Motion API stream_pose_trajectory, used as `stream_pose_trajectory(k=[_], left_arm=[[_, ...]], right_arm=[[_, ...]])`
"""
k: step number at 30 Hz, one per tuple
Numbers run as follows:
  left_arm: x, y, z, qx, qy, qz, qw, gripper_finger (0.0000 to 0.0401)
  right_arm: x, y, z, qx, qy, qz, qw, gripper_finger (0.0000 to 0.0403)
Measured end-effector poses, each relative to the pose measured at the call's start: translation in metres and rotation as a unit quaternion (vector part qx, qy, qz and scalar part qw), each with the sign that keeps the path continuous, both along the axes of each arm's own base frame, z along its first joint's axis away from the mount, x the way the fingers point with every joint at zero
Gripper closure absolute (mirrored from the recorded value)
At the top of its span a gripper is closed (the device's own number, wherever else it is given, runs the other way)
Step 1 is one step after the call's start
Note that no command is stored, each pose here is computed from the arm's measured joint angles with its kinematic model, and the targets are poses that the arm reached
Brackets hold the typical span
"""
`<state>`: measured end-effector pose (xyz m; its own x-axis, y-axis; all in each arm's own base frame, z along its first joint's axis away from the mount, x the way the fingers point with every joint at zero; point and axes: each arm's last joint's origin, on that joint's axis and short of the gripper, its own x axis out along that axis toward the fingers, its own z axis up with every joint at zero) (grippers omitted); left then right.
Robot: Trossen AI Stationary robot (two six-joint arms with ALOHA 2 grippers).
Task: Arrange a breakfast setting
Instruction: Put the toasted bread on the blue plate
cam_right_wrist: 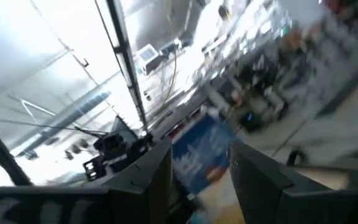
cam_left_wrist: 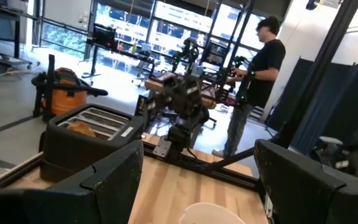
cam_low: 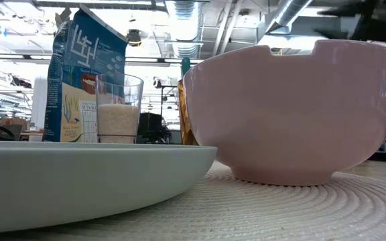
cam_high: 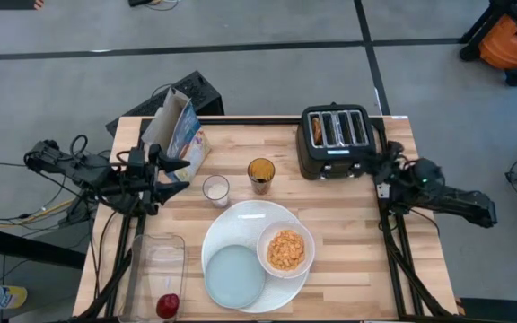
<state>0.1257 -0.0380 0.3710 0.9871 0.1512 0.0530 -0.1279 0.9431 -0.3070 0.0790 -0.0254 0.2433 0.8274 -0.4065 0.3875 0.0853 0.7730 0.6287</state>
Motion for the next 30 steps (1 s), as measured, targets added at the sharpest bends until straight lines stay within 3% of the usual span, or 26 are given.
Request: stream_pose_trajectory(k=[8,14,20,24,30], left_arm=[[0.0,0.0,0.0,0.003,0.0,-0.001,1.0,0.0108],[0.0,0.0,0.0,0.003,0.001,-0.001,1.0,0.0108],[0.0,0.0,0.0,0.003,0.0,-0.001,1.0,0.0108],[0.0,0.0,0.0,0.0,0.0,-0.001,1.0,0.0108],[0.0,0.0,0.0,-0.001,0.0,-0.002,1.0,0.0108]], right_arm=[[0.003,-0.005,0.072,-0.099,0.033,-0.066,0.992,0.0225],[0.029,-0.02,0.115,-0.154,0.121,-0.131,0.972,0.0225],[0.059,-0.051,0.138,-0.114,0.212,-0.194,0.951,0.0225],[0.082,-0.078,0.141,-0.031,0.256,-0.2,0.945,0.0225],[0.104,-0.114,0.144,0.057,0.337,-0.217,0.914,0.0225]])
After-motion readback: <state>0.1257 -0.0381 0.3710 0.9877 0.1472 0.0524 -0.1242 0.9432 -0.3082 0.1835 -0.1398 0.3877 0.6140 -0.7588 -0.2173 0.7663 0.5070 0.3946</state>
